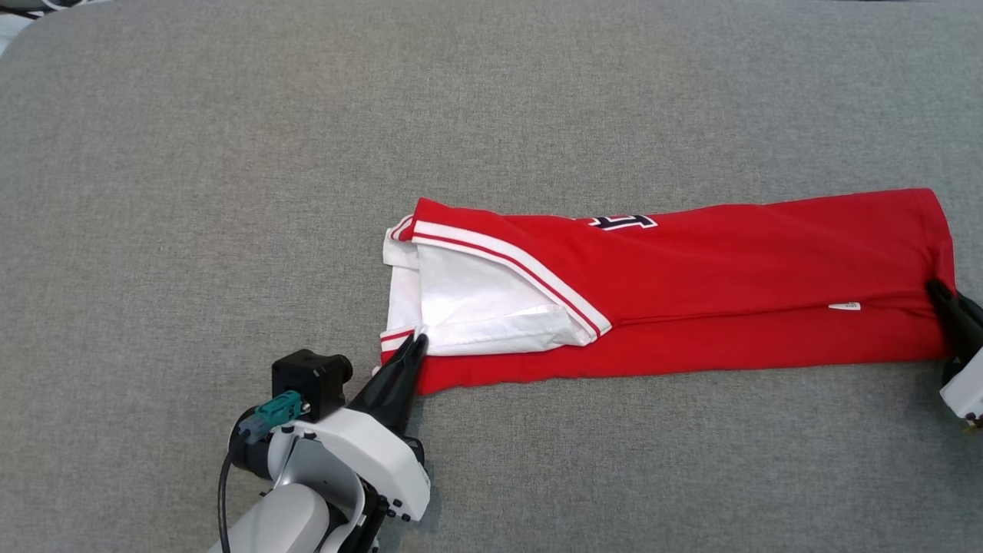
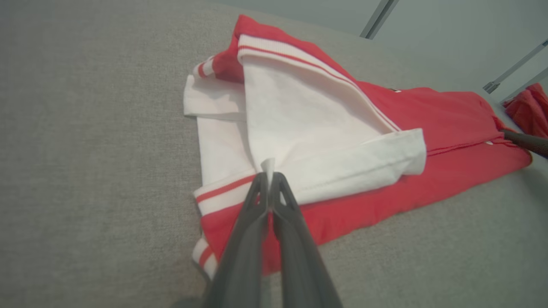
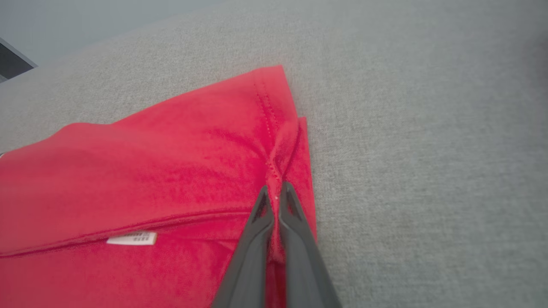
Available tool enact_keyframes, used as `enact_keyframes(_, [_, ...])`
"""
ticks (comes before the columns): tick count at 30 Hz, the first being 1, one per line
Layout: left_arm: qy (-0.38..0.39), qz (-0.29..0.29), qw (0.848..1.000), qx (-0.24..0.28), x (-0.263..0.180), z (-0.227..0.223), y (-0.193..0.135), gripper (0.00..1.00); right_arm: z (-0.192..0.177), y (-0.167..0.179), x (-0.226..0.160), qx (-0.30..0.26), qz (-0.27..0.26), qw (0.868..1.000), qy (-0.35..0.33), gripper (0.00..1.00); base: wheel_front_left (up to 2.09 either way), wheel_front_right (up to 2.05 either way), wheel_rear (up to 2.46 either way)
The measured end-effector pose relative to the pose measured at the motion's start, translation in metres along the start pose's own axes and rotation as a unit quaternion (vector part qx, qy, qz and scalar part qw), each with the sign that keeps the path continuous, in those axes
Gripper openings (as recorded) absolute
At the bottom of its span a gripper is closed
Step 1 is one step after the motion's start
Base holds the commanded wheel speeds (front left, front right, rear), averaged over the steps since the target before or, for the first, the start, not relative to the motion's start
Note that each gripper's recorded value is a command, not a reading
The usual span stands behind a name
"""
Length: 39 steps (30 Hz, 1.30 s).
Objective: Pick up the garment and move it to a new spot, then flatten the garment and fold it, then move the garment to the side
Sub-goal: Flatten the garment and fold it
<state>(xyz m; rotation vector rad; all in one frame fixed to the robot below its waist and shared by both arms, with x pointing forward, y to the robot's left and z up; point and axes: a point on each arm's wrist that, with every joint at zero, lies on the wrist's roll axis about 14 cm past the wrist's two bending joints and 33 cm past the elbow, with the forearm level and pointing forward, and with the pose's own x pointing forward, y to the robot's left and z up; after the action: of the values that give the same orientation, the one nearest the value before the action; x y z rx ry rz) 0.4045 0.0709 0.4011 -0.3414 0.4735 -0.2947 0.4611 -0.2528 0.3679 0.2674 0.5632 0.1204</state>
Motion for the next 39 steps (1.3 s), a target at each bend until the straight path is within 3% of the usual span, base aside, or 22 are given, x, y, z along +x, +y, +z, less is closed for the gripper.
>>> enact_keyframes(1, [0.000, -0.002, 1.000, -0.001, 0.000, 0.000, -0.002, 0.41, -0.001, 0.001, -0.001, 0.000, 0.000, 1.000, 0.000, 0.14, 0.00, 0.00, 0.00])
enact_keyframes(2, [0.000, -0.002, 1.000, -0.001, 0.000, 0.000, -0.002, 0.59, -0.001, 0.001, -0.001, 0.000, 0.000, 1.000, 0.000, 0.36, 0.00, 0.00, 0.00])
enact_keyframes(3, [-0.003, -0.003, 1.000, 0.000, 0.000, 0.000, -0.003, 0.88, 0.000, 0.001, -0.001, 0.000, 0.001, 1.000, -0.002, 0.44, 0.00, 0.00, 0.00])
enact_keyframes(4, [-0.005, -0.003, 1.000, 0.002, -0.001, 0.001, -0.003, 1.00, 0.001, 0.002, -0.002, 0.000, 0.001, 1.000, -0.004, 1.00, 0.00, 0.00, 0.00])
enact_keyframes(10, [-0.052, 0.006, 0.999, 0.008, -0.004, 0.022, -0.003, 1.00, 0.004, 0.010, -0.010, -0.021, 0.010, 0.999, -0.022, 1.00, 0.00, 0.00, 0.00])
enact_keyframes(13, [-0.123, 0.031, 0.992, 0.009, -0.012, 0.054, 0.004, 1.00, 0.048, 0.023, -0.017, -0.040, 0.020, 0.994, -0.097, 1.00, 0.00, 0.00, 0.00])
enact_keyframes(17, [-0.152, 0.055, 0.987, 0.001, -0.025, 0.064, 0.012, 1.00, 0.082, 0.037, -0.033, -0.057, 0.029, 0.984, -0.167, 1.00, 0.00, 0.00, 0.00])
enact_keyframes(22, [-0.190, 0.068, 0.979, -0.010, -0.040, 0.079, 0.011, 1.00, 0.066, 0.051, -0.059, -0.046, 0.028, 0.979, -0.197, 1.00, 0.00, 0.00, 0.00])
enact_keyframes(31, [-0.237, 0.080, 0.968, 0.014, -0.069, 0.092, 0.007, 1.00, 0.050, 0.055, -0.103, -0.050, -0.002, 0.968, -0.244, 1.00, 0.00, 0.00, 0.00])
enact_keyframes(39, [-0.249, 0.092, 0.964, 0.023, -0.089, 0.083, 0.009, 1.00, 0.054, 0.067, -0.136, -0.061, -0.008, 0.954, -0.293, 1.00, 0.00, 0.00, 0.00])
